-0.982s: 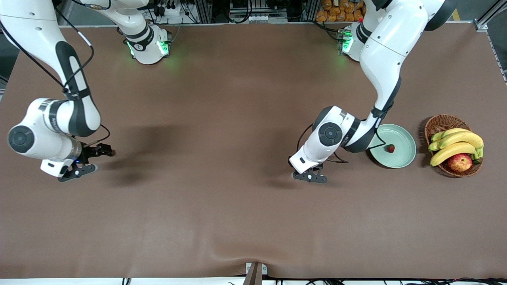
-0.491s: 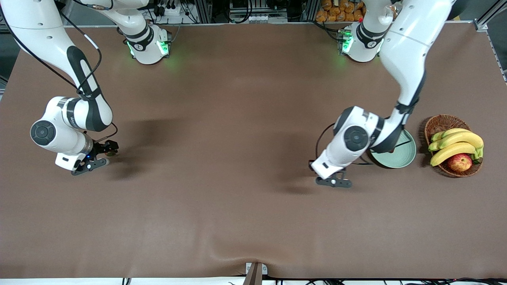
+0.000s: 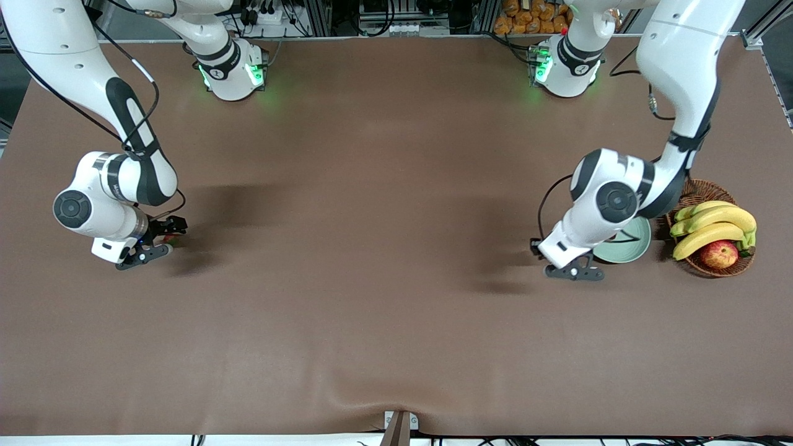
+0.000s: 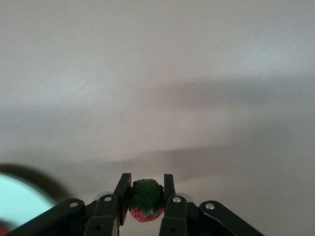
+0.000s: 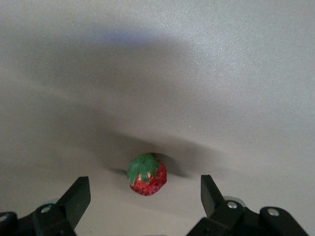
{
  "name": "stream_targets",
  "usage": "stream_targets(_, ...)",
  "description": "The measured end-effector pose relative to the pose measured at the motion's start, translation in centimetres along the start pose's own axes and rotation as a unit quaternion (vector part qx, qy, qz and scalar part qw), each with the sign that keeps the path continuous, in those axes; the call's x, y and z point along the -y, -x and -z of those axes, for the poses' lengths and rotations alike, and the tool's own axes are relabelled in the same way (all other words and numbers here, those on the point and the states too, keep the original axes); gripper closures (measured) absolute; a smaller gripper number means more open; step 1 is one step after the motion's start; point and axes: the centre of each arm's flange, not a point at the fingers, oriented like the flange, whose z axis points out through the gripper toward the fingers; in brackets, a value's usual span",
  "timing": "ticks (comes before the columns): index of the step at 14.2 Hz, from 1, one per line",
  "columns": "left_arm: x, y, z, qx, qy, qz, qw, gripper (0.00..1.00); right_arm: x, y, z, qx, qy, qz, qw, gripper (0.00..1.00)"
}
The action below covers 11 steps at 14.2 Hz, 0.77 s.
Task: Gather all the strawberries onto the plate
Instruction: 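Drop the strawberry onto the plate while the right gripper grasps the last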
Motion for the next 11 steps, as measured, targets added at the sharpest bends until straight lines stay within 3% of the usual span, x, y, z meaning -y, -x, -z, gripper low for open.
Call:
stream_targets(6, 9.2, 4.3, -0.4, 0.027, -0.01, -0.013, 1.0, 0.69, 0.1, 0.0, -0.6, 0.004, -0.002, 0.0, 1.0, 0.03)
stream_targets(7, 10.2, 4.8, -0.9, 0.028, -0.008, -0.012, 1.0, 0.69, 0.1, 0.0, -0.7, 0.003, -0.004, -0.002, 1.0, 0.09)
stream_targets(11, 10.9, 6.1, -2.3, 0.033, -0.003, -0.014, 0.999, 0.69, 0.4, -0.3, -0.6, -0.008, -0.009, -0.009, 1.0, 0.54)
